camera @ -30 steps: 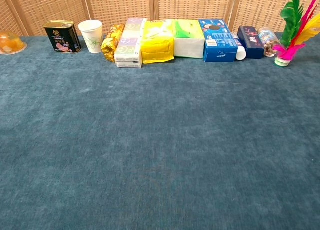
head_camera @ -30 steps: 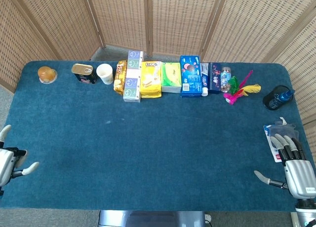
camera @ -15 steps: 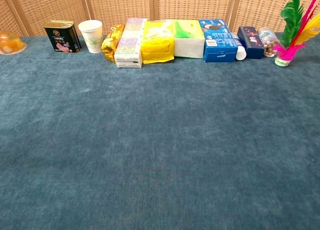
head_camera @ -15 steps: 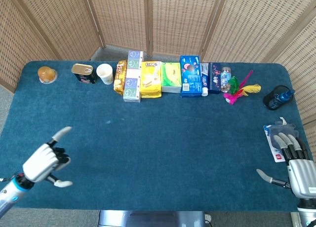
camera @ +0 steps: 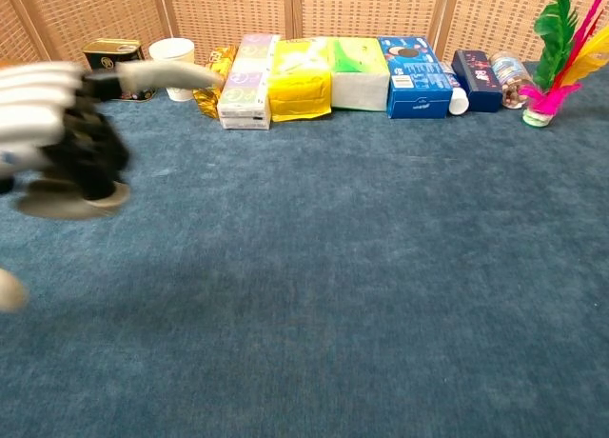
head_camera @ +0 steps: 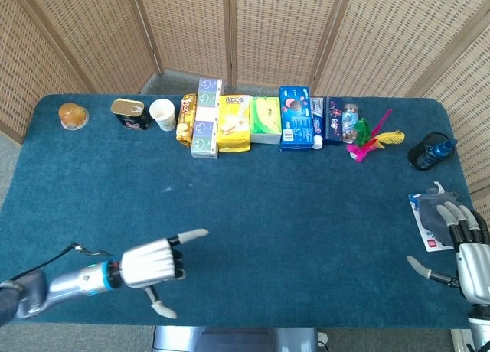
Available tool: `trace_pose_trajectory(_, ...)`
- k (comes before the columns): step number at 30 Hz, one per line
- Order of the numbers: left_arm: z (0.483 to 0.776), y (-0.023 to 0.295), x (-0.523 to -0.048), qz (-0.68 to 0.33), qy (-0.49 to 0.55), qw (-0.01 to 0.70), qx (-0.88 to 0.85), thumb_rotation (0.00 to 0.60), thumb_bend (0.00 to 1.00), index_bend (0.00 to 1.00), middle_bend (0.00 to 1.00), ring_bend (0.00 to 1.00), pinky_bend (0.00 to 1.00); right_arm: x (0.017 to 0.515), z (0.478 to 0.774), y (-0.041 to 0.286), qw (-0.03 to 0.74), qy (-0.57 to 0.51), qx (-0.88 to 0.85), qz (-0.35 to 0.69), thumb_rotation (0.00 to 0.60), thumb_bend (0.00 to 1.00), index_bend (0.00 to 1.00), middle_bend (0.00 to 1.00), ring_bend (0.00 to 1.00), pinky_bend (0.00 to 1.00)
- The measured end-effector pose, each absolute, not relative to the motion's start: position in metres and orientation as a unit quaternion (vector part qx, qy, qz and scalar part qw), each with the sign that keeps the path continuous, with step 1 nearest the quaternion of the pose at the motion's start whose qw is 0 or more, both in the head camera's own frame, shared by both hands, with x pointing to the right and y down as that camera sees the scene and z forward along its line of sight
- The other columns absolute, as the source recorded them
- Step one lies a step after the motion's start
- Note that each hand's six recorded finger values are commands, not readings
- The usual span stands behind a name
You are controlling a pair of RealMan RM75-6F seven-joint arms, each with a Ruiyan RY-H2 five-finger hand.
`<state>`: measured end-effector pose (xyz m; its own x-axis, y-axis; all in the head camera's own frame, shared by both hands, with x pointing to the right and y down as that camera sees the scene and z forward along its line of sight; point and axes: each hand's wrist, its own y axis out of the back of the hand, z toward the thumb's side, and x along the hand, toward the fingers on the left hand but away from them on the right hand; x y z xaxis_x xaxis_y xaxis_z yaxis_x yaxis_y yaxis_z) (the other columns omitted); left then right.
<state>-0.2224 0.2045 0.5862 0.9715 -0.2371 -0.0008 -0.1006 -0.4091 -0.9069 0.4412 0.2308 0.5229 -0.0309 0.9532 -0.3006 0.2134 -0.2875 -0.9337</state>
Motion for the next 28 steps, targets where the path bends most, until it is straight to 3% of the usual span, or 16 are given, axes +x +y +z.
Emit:
trace_pose_trajectory(15,0.586,0.234,-0.112,0.006,-0.019,0.578,-0.816,0.000,0.00,1.00,1.00,0.92,0.00,0.453,0.514,0.226,0.338,-0.508,-0.596,0.522,0.249,0.00,0.03,0.00,0.00,0.00)
trace_pose_trajectory(28,0.588,0.230,-0.097,-0.011,-0.008,0.588,-0.809,0.000,0.00,1.00,1.00,0.92,0.00,0.455,0.511,0.227,0.337,-0.510,-0.599,0.517,0.248,0.00,0.03,0.00,0.00,0.00)
